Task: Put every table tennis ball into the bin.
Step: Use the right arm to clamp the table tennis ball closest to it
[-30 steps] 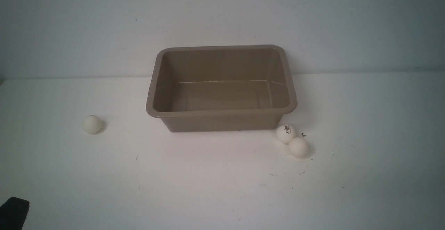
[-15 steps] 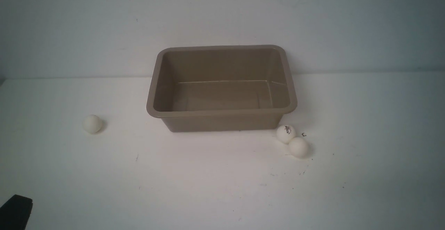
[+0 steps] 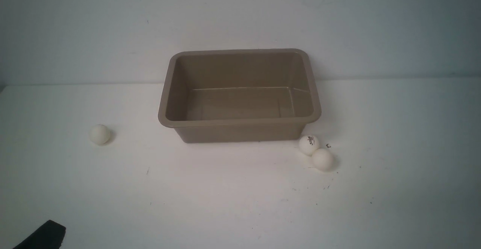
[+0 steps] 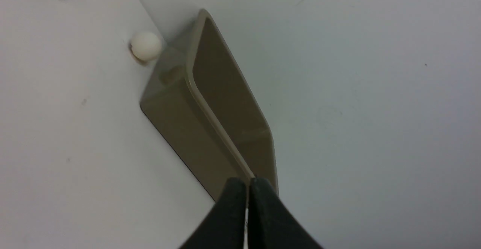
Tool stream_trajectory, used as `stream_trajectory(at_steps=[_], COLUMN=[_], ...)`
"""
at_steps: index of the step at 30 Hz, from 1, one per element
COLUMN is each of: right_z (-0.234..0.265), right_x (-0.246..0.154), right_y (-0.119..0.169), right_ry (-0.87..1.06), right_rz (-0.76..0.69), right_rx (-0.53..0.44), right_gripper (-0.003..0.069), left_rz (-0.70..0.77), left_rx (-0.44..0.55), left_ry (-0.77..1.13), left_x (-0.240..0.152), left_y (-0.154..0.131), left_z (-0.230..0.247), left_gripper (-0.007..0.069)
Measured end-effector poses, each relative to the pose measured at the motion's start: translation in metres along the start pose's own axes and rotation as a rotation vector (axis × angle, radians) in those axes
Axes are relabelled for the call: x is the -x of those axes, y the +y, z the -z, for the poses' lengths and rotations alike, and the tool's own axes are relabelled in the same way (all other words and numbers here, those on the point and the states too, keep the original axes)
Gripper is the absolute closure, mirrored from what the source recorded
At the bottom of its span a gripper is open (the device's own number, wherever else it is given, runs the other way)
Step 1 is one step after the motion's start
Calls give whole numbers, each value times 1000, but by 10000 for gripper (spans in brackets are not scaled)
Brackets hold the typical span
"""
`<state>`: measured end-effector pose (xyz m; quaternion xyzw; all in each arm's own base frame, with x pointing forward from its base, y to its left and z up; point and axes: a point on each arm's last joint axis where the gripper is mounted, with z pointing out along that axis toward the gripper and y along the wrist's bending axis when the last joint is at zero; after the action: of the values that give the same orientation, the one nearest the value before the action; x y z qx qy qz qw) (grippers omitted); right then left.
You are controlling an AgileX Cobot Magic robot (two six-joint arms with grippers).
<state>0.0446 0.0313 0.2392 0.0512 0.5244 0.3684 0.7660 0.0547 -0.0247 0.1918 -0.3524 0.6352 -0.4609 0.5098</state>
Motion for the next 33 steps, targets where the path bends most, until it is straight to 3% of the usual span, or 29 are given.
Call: stream_trajectory(at_steps=[4, 10, 17, 22, 27, 33], right_z=[-1, -11, -26, -38, -51, -73], right_x=[-3, 22, 33, 26, 26, 26], right_y=[5, 38, 54, 50, 44, 31], right_ry=[73, 162, 381, 603, 658, 721], right_rz=[57, 212, 178, 109, 76, 107], right_rx=[23, 128, 141, 125, 110, 94], right_gripper=[675, 675, 675, 675, 675, 675], left_rz=[58, 116, 105, -171, -568, -952], left_rx=[-23, -50, -59, -79, -170, -74], left_ry=[17, 16, 15, 9, -27, 81], left_x=[-1, -1, -1, 0, 9, 28], left_y=[-2, -5, -5, -11, -52, -94], left_z=[0, 0, 0, 1, 9, -9], left_gripper=[629, 629, 629, 629, 629, 629])
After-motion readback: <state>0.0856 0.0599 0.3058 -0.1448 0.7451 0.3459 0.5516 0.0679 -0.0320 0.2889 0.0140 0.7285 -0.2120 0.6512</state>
